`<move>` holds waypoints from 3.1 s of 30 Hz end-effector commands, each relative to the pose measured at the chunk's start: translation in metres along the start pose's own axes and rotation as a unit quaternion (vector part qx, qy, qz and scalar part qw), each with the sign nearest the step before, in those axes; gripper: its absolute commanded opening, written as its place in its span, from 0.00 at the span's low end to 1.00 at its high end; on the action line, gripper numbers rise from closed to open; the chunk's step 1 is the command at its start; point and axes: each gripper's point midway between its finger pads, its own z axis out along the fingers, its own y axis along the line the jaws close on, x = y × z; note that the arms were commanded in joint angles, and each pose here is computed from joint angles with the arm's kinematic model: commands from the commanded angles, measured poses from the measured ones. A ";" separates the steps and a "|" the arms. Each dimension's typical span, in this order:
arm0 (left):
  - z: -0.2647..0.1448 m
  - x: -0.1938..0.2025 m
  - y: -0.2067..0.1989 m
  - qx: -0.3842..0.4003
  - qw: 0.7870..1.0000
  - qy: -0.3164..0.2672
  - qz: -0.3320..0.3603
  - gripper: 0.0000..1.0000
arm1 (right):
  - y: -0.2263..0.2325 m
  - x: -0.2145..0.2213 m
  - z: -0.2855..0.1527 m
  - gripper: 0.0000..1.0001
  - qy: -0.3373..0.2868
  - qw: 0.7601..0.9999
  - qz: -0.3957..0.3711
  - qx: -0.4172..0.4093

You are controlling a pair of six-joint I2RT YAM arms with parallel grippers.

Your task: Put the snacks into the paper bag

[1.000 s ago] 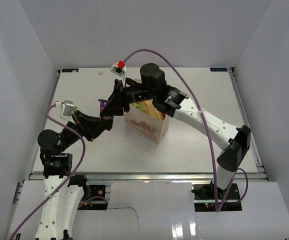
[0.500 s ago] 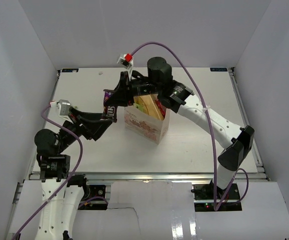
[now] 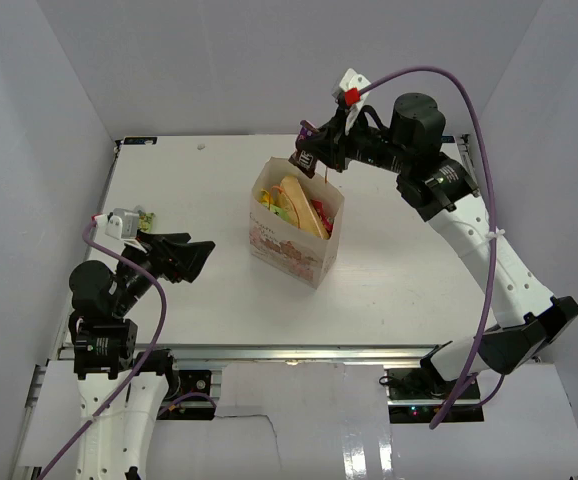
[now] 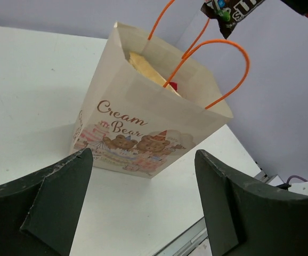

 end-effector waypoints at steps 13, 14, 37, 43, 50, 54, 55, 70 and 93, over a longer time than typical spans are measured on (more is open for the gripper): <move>-0.001 0.030 0.035 -0.069 0.997 0.024 -0.022 0.88 | -0.031 0.142 -0.012 0.14 0.192 0.958 -0.172 0.121; -0.001 0.031 0.037 -0.072 0.997 0.026 -0.024 0.88 | -0.028 0.152 -0.013 0.14 0.205 0.957 -0.170 0.118; 0.035 0.067 0.248 -0.474 0.859 0.101 -0.164 0.98 | -0.026 0.046 -0.044 0.59 0.100 0.984 -0.121 0.079; 0.030 0.061 0.357 -0.591 0.782 0.133 -0.149 0.98 | -0.037 0.088 -0.082 0.65 0.121 0.987 -0.078 0.071; 0.075 0.064 0.424 -0.540 0.807 0.234 -0.044 0.98 | -0.046 0.115 -0.114 0.78 0.120 0.991 -0.016 0.059; 0.079 0.088 0.452 -0.548 0.790 0.274 -0.039 0.98 | -0.053 0.125 -0.120 0.79 0.123 0.990 0.006 0.062; 0.078 0.093 0.454 -0.548 0.788 0.279 -0.041 0.97 | -0.053 0.124 -0.120 0.79 0.122 0.991 0.008 0.059; 0.083 0.120 0.443 -0.514 0.800 0.300 -0.081 0.31 | -0.054 0.118 -0.115 0.78 0.105 0.994 0.028 0.031; 0.085 -0.019 0.039 0.084 0.989 0.056 -0.106 0.17 | 0.046 0.076 -0.070 0.77 0.046 0.979 0.014 -0.197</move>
